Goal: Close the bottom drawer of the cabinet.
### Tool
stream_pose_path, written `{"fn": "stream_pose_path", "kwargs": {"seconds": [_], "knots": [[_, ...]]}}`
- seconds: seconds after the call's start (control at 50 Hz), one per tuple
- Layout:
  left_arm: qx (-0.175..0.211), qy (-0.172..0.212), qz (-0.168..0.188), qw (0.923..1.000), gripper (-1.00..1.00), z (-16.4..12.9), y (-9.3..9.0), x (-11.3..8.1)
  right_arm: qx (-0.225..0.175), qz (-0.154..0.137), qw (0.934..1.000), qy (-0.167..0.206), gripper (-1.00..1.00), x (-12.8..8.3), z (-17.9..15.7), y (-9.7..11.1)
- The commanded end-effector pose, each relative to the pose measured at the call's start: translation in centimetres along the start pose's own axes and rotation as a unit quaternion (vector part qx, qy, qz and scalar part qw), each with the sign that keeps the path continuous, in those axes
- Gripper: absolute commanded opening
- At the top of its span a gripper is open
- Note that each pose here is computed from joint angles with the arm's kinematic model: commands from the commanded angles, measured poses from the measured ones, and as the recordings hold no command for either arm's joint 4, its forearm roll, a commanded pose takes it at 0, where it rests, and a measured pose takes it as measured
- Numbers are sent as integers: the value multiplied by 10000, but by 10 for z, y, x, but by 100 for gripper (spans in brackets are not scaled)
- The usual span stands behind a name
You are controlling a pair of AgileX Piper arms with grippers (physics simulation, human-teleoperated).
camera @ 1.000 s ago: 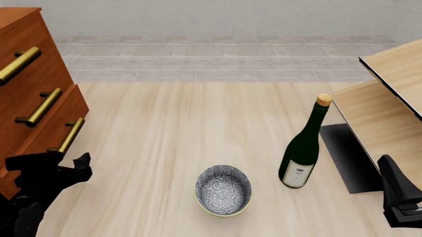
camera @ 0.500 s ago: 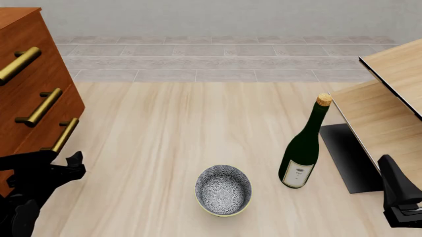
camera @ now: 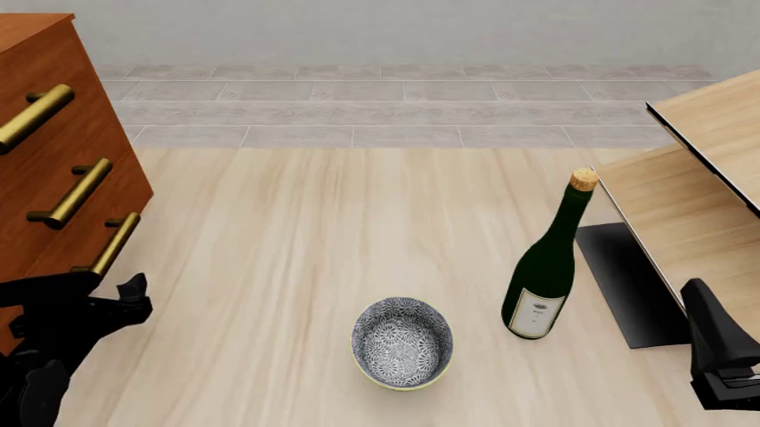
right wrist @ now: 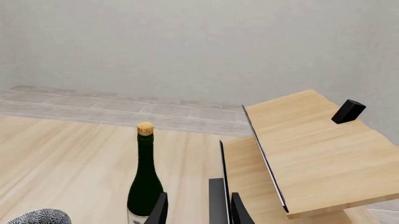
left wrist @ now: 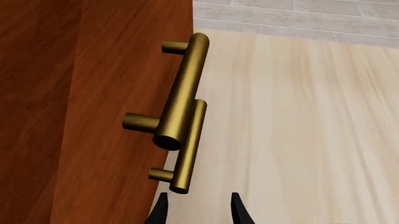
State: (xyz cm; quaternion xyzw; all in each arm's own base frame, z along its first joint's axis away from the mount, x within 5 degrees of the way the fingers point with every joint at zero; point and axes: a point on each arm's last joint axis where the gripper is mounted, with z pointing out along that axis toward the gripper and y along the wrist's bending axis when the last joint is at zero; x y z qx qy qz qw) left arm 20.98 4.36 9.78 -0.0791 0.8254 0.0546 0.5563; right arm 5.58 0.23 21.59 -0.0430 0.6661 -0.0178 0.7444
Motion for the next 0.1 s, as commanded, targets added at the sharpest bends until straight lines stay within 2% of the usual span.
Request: {"fn": "stream_pose_path", "kwargs": {"seconds": [0.02, 0.1], "knots": [[-424, -15, -141, 9990, 100, 1, 17, 0, -1, -1, 10000, -1, 100, 0, 0, 0], [-408, -9, -136, 9991, 100, -1, 16, 0, 0, -6, 10000, -3, 100, 0, 0, 0]]}}
